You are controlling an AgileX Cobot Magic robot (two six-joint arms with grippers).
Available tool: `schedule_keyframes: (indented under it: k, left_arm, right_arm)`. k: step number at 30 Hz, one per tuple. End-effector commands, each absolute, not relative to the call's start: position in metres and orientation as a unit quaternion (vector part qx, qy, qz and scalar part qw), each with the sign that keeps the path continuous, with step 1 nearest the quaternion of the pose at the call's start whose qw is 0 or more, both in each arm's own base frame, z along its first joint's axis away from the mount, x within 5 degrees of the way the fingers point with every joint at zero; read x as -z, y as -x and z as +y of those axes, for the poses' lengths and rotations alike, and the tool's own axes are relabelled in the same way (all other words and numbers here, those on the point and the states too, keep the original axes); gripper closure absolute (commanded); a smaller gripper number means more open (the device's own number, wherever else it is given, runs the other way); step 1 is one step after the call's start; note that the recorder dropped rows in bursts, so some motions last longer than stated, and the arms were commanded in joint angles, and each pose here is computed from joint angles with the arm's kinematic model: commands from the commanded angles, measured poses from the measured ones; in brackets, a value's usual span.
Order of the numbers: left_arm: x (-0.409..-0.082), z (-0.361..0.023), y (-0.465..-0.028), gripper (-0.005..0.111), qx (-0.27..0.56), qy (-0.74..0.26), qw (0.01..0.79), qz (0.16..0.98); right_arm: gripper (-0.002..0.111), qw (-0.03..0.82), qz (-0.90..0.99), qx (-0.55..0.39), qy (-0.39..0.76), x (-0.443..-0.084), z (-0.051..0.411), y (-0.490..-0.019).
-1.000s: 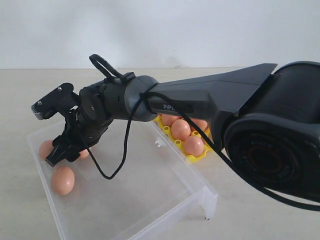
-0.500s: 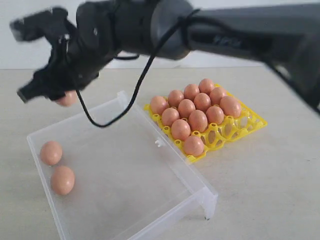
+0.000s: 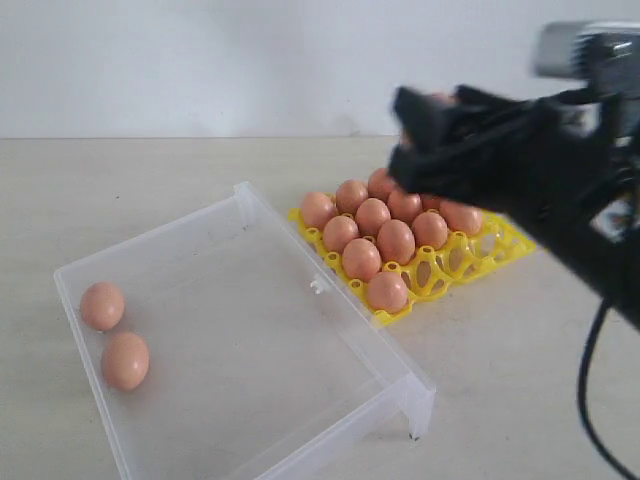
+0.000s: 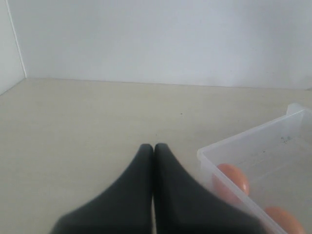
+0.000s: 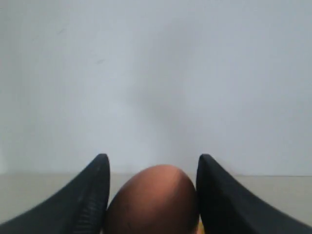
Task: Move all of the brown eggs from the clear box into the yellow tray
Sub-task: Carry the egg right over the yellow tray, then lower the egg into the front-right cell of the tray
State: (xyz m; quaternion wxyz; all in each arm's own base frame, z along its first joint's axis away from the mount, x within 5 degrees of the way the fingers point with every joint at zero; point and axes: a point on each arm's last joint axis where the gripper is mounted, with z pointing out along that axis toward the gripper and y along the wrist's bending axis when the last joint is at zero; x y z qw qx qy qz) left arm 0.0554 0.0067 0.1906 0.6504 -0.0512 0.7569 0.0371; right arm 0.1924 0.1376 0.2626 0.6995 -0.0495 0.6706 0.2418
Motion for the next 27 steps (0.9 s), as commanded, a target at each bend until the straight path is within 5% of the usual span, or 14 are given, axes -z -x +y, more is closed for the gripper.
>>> schedule_keyframes:
  k: [1, 6, 9, 19, 27]
  left_arm:
    - [-0.192, 0.006, -0.055, 0.111, -0.034, 0.051, 0.653, 0.755]
    - [-0.192, 0.006, -0.055, 0.111, -0.034, 0.051, 0.653, 0.755]
    - [-0.192, 0.006, -0.055, 0.111, -0.034, 0.051, 0.653, 0.755]
    - [-0.192, 0.006, -0.055, 0.111, -0.034, 0.051, 0.653, 0.755]
    - [-0.192, 0.006, -0.055, 0.111, -0.034, 0.051, 0.653, 0.755]
  right_arm:
    - [0.109, 0.683, 0.701, -0.202, -0.038, -0.26, 0.088, -0.21]
    - [0.109, 0.55, 0.725, -0.349, 0.222, -0.262, 0.086, -0.248]
    - [0.109, 0.357, 0.735, -0.452, 0.358, -0.239, 0.076, -0.287]
    - [0.109, 0.319, 0.781, -0.42, 0.334, -0.168, 0.071, -0.329]
    - [0.109, 0.413, 0.718, -0.35, 0.438, -0.149, 0.089, -0.34]
